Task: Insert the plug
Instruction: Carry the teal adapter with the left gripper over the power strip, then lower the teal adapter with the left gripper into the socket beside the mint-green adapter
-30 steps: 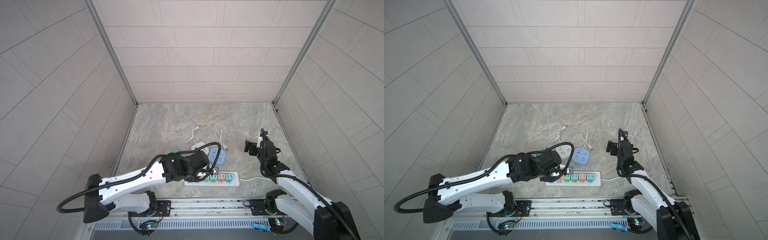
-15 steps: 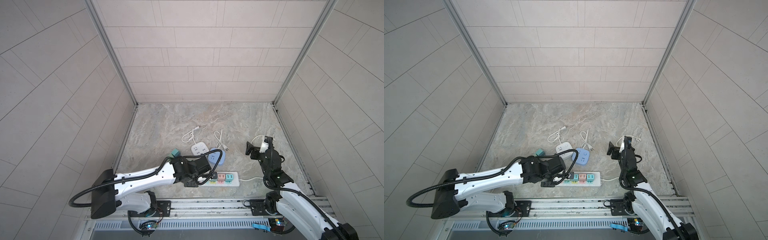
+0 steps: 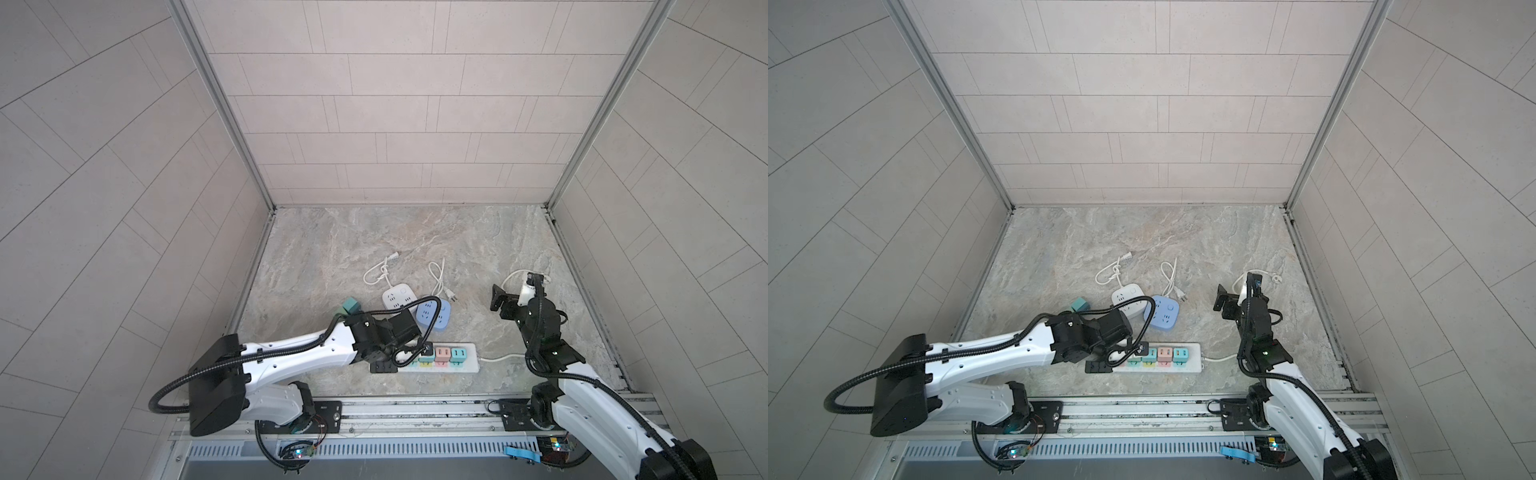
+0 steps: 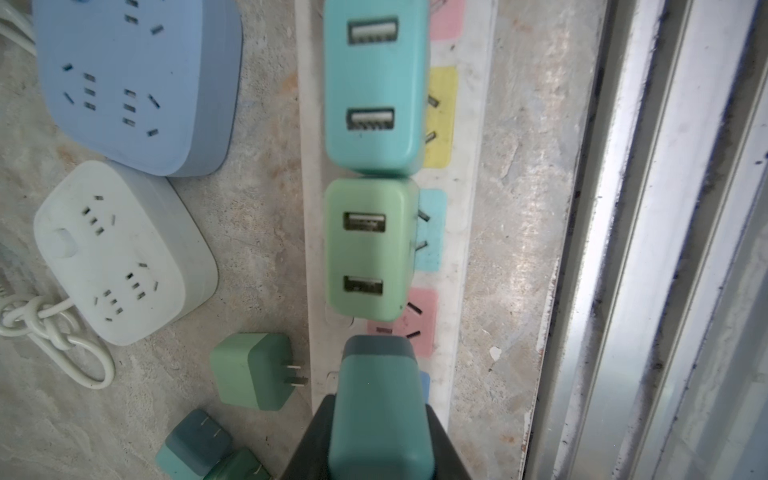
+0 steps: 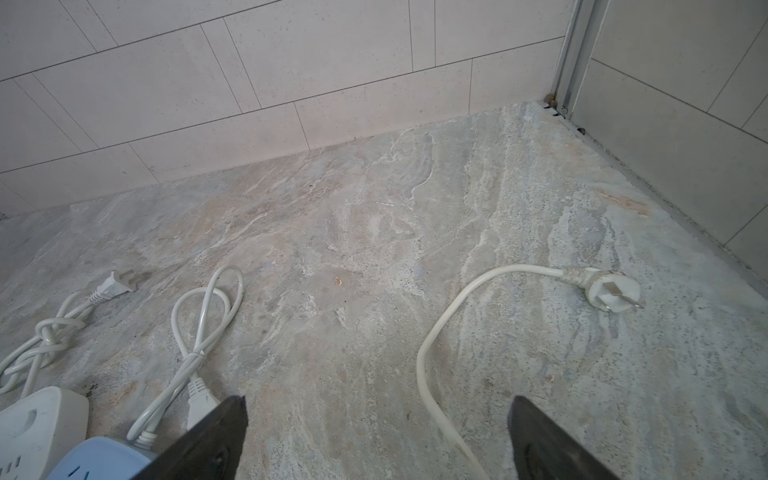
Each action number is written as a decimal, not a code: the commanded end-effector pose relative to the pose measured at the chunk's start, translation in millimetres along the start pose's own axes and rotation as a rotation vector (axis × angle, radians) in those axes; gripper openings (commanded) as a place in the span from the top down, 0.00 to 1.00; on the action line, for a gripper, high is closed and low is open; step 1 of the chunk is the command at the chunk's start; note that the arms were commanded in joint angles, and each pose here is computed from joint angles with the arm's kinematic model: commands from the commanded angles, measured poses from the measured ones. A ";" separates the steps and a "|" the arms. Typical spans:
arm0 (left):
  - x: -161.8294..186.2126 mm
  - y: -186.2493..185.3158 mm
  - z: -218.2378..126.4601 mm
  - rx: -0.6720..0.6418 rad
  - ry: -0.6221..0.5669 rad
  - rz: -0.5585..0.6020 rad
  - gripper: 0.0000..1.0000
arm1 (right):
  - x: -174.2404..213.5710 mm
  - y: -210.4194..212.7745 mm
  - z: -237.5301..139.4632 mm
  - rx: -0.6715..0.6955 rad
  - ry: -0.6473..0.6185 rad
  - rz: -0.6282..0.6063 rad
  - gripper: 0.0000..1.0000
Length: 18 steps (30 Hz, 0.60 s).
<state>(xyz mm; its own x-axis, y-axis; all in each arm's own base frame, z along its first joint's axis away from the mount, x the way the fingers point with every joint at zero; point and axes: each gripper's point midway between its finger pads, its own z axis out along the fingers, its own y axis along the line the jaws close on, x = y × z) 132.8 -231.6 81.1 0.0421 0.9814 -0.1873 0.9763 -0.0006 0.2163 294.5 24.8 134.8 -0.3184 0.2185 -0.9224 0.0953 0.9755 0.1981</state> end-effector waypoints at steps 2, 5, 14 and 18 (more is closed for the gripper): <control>-2.6 -2.5 2.5 0.031 0.004 0.033 1.00 | -12.4 3.7 -0.9 -0.006 -0.032 0.013 0.00; -2.4 -2.9 4.0 0.032 0.003 0.038 1.00 | -11.9 3.5 -0.9 -0.005 -0.032 0.013 0.00; -7.3 -3.9 11.0 0.046 -0.012 0.050 1.00 | -12.2 4.1 -1.0 -0.007 -0.032 0.013 0.00; -10.6 -6.4 15.1 0.068 -0.009 0.061 1.00 | -13.1 4.5 -1.0 -0.008 -0.034 0.011 0.00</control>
<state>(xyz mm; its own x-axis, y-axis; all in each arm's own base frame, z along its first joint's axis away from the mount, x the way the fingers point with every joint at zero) 132.1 -240.4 72.0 0.0767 0.9799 -0.1842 0.9811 -0.0412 0.1892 294.7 25.4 135.3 -0.3168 0.2183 -0.9230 0.0930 0.9756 0.1988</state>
